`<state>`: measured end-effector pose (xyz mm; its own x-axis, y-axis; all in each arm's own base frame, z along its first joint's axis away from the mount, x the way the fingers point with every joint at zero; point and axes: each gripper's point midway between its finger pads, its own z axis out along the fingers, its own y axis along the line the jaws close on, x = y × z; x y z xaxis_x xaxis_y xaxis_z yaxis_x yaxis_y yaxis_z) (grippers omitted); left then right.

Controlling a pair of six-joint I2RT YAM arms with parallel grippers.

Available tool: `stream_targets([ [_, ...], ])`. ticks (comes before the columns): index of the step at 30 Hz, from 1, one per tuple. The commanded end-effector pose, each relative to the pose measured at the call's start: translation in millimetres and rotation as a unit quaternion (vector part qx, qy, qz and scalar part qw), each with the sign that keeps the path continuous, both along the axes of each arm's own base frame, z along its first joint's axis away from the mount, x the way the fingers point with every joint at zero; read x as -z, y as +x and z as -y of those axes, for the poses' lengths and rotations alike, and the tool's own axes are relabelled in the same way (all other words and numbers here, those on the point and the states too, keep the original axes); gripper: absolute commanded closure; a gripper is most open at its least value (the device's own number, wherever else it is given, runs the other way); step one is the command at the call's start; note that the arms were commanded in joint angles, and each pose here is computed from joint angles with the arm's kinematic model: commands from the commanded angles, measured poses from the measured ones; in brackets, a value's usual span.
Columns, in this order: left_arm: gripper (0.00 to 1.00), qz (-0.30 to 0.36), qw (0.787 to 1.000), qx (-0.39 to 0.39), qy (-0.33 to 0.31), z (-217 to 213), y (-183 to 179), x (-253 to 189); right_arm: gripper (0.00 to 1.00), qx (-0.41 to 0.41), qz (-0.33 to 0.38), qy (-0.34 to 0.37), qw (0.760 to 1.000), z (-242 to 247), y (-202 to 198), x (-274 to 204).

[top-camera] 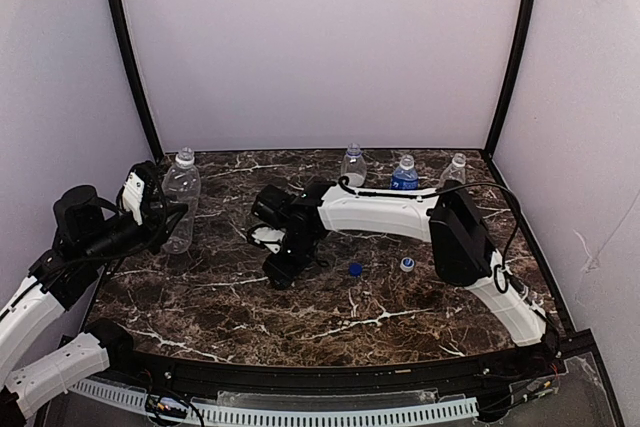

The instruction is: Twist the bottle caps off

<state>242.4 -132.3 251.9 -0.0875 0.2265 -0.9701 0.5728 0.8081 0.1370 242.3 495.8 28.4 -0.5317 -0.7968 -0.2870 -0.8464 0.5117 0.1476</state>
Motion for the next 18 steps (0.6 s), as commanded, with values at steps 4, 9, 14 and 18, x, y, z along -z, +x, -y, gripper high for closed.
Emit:
stream_targets([
  [4,0.89,0.010,1.000,0.012,-0.013,3.6,-1.8,-6.8,0.19,-0.020,0.029,0.012,0.999,-8.6,4.5,-19.9],
  [9,0.88,0.012,1.000,0.023,-0.016,6.5,-4.2,-10.0,0.18,-0.055,0.073,0.096,0.991,-28.3,8.6,-95.4],
  [14,0.88,0.012,0.996,0.084,-0.037,23.1,-19.5,-21.7,0.19,-0.131,0.183,0.303,0.926,-35.9,-5.7,-253.0],
  [18,0.86,0.005,0.982,0.176,-0.065,44.7,-44.6,-36.0,0.20,-0.177,0.244,0.497,0.814,-19.7,-37.8,-366.3],
])
